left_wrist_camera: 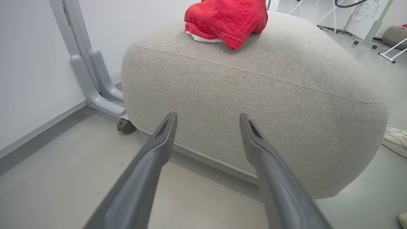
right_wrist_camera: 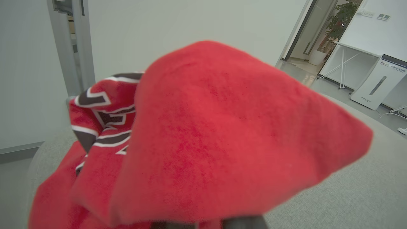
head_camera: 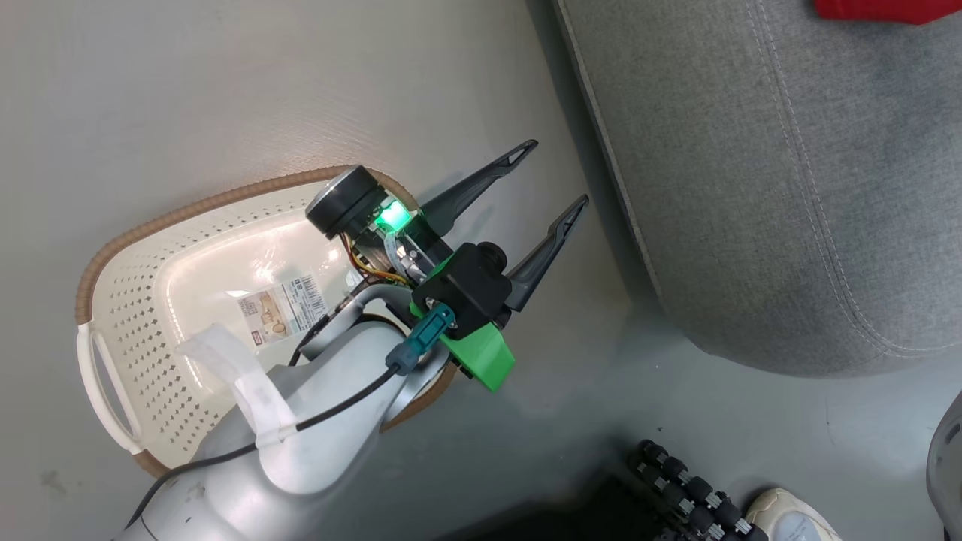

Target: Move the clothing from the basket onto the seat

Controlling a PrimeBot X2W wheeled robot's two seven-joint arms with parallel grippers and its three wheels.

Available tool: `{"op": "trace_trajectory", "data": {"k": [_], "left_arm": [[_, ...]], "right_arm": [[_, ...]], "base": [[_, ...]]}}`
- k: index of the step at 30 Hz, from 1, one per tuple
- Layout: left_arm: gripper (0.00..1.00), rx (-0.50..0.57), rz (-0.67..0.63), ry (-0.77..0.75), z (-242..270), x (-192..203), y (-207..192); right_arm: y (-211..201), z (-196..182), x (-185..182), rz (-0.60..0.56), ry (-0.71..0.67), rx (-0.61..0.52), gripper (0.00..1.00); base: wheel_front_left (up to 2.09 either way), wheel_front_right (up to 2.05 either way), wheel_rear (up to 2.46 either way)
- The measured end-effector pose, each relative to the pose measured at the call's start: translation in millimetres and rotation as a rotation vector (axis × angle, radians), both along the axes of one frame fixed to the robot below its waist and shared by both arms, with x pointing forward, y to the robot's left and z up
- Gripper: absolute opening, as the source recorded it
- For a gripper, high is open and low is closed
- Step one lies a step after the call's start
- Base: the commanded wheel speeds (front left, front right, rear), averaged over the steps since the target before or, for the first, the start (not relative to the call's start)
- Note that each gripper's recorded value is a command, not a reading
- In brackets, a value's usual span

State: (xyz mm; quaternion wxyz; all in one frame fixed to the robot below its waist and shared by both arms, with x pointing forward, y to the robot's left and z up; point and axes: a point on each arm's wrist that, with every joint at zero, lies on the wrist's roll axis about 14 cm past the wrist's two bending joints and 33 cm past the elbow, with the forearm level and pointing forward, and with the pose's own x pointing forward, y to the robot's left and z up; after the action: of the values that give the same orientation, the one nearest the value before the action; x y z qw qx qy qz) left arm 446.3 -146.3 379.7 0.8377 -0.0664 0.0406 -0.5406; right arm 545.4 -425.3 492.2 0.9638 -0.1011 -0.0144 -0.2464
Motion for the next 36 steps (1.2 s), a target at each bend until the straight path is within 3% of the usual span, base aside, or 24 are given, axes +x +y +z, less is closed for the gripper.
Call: {"op": "trace_trajectory", "data": {"k": [4,5,6,7,12,24,36], "left_arm": [[1.0,0.0,0.009,-0.012,3.1,3.3,2.0],[1.0,0.001,0.012,-0.013,3.8,3.7,2.6],[1.0,0.002,0.013,-0.015,4.9,3.8,2.9],[1.0,0.001,0.015,-0.019,6.3,4.1,3.1],[1.0,-0.012,0.038,-0.034,20.0,5.6,4.9],[1.0,-0.019,0.1,-0.083,62.2,-3.3,14.4],[1.0,-0.041,0.235,-0.117,109.2,-12.9,39.8]], "right_arm": [[-0.6,-16.4,-2.3,-0.004,0.039,0.044,0.0],[-0.9,-17.2,-2.7,-0.003,0.043,0.048,0.14],[-1.4,-15.7,-3.0,-0.003,0.039,0.053,0.89],[-1.6,-14.0,-3.2,-0.004,0.031,0.061,1.0],[0.4,-4.5,-14.3,0.003,0.013,0.075,1.0],[5.8,-8.1,-93.7,0.002,0.065,0.108,1.0],[35.6,39.5,-134.0,0.095,-0.048,0.091,1.0]], "base": [[0.0,0.0,0.0],[0.0,0.0,0.0],[0.0,0.0,0.0],[0.0,0.0,0.0],[0.0,0.0,0.0],[0.0,0.0,0.0],[0.0,0.0,0.0]]}}
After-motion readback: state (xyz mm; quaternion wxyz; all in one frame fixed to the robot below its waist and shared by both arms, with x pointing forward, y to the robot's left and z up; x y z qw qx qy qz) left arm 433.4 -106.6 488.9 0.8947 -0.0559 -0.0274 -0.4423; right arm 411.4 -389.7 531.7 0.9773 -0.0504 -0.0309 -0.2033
